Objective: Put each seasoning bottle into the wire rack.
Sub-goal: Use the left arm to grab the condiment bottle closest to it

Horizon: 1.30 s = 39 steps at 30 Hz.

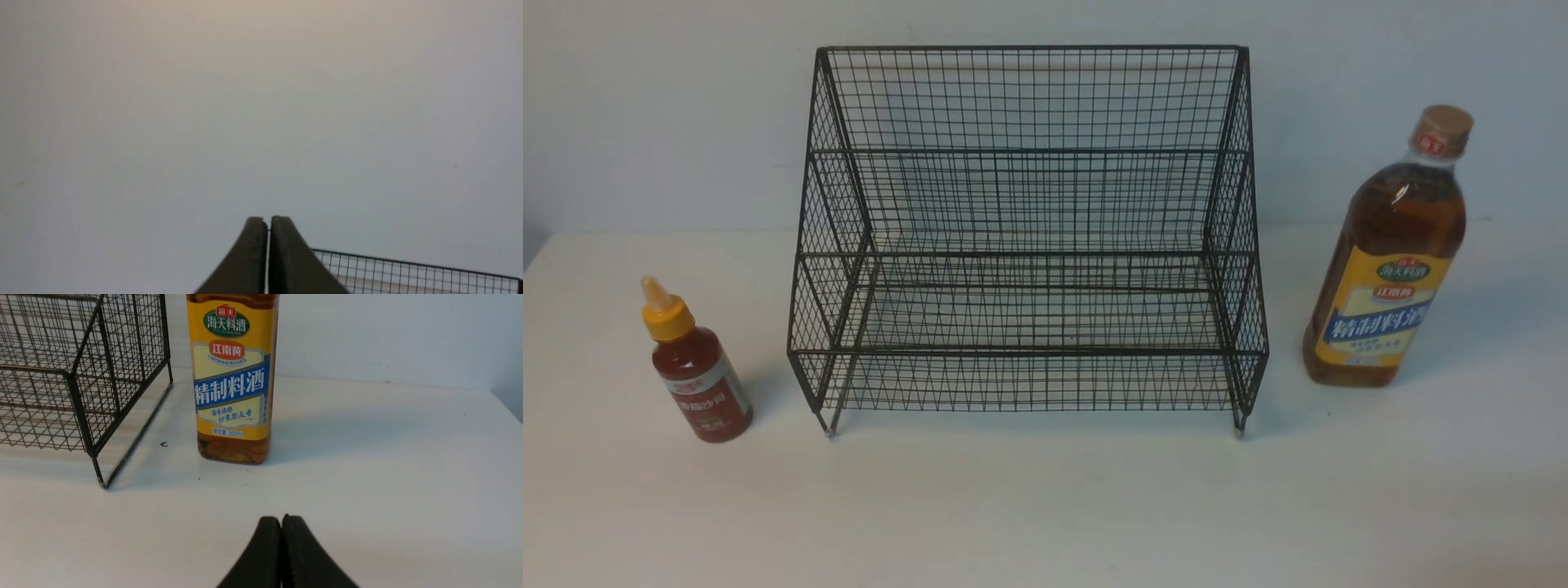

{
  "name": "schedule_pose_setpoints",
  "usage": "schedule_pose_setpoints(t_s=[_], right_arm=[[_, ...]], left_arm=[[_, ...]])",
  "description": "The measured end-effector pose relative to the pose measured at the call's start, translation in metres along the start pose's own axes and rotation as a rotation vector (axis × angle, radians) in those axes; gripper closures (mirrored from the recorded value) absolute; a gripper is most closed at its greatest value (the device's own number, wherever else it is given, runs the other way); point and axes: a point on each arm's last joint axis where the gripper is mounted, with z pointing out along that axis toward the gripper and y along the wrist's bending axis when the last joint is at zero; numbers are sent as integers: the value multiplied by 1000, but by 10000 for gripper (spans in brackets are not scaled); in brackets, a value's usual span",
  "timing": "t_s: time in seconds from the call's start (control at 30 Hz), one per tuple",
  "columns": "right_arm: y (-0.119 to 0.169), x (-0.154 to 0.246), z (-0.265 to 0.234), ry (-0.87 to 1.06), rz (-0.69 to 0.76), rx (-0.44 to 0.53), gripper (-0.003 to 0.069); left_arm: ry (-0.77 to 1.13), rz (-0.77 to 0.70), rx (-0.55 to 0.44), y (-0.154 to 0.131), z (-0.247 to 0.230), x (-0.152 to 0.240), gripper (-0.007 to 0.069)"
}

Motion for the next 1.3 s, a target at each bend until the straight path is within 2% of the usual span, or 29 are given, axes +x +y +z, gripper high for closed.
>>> schedule_pose_setpoints(t_s=[0.23, 0.33, 0.57, 0.7, 0.73, 0.87, 0.97, 1.13, 1.3], right_arm=[[0, 0, 0, -3, 2, 0, 673], [1, -2, 0, -33, 60, -8, 673], [0, -19, -2, -215, 613, -71, 673], [0, -21, -2, -239, 843, -101, 673], [-1, -22, -2, -247, 877, -103, 673], [-2, -23, -3, -258, 894, -102, 673], [-2, -23, -3, -261, 908, -102, 673], [0, -24, -3, -242, 929, -118, 673], [5, -64, -20, -272, 662, -184, 673]], left_arm=[[257, 20, -47, 0, 37, 19, 630], [320, 32, -64, 1, 53, 28, 629], [518, 91, -60, 1, 95, 67, 566], [565, 100, -65, 2, 113, 86, 456], [572, 100, -70, 4, 118, 94, 396], [556, 92, -86, 6, 121, 102, 288], [551, 64, -161, 12, 122, 106, 179], [526, 24, -270, 21, 123, 106, 133], [506, 37, -247, 19, 126, 106, 133]])
